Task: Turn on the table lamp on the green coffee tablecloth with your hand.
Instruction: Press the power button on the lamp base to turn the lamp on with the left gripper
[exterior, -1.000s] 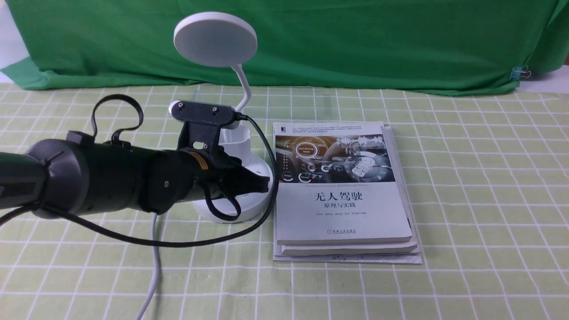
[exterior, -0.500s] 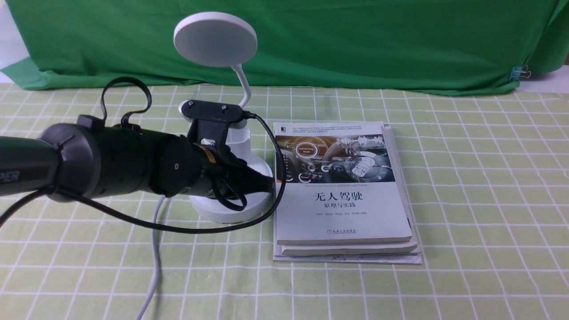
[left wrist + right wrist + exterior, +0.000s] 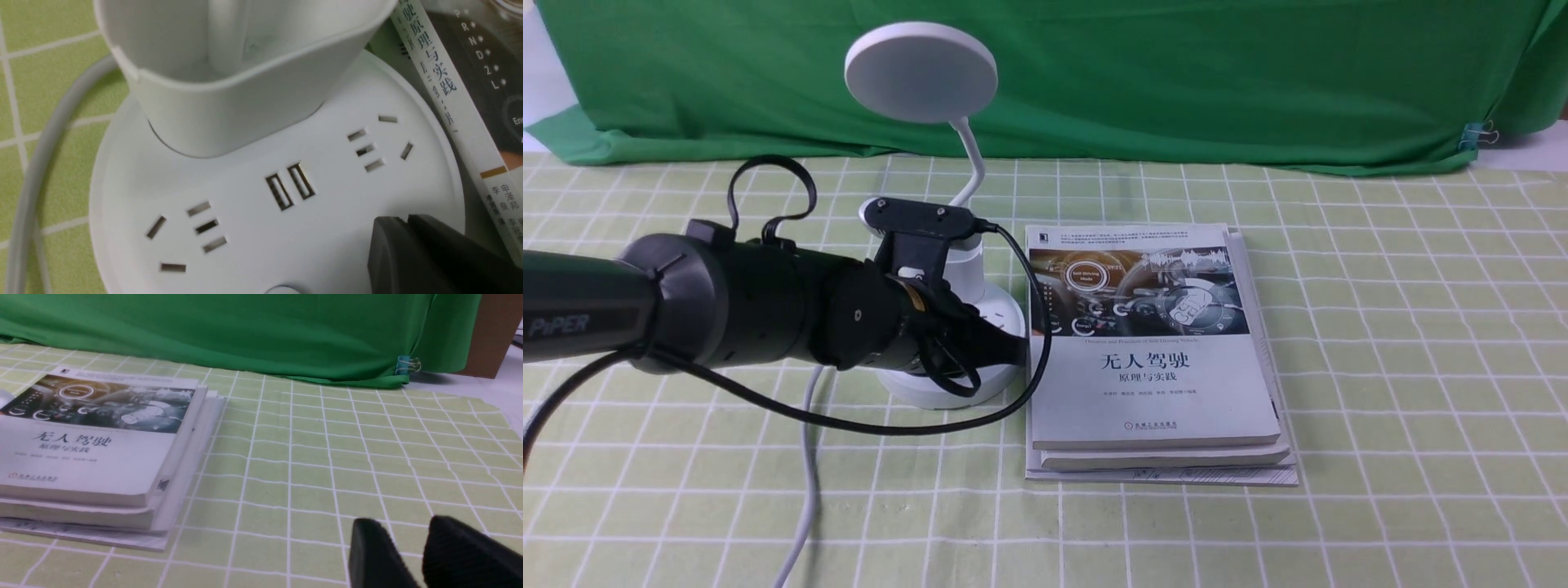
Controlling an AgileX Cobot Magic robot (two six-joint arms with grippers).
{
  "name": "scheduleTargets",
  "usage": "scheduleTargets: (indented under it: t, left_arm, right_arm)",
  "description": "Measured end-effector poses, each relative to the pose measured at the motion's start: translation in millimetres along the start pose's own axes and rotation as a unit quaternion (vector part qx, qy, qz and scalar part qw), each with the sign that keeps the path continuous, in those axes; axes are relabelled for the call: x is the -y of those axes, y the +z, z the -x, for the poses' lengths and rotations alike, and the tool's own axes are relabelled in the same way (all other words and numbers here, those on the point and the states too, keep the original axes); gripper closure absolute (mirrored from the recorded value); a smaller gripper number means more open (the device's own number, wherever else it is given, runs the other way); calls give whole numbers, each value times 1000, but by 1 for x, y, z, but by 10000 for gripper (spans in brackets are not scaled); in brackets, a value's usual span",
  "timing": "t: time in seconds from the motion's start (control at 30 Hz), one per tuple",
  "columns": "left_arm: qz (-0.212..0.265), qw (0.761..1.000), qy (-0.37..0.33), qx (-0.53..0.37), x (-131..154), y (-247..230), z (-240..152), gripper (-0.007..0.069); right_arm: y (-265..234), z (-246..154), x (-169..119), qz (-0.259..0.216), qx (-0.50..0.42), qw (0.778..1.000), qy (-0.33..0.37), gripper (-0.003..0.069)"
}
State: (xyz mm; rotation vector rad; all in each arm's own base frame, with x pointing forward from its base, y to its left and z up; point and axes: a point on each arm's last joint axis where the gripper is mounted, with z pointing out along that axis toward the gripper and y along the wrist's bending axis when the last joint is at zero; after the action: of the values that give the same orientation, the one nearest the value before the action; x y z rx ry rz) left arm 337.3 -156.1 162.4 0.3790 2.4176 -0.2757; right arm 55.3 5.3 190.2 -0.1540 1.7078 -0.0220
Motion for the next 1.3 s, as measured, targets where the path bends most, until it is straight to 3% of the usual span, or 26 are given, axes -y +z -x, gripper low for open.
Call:
scheduleTargets:
  t: [1.3]
  left_arm:
    - [2,1000,0,11,0,3,1,606]
  right_arm:
    - [0,0,0,0,0,1000,0,414]
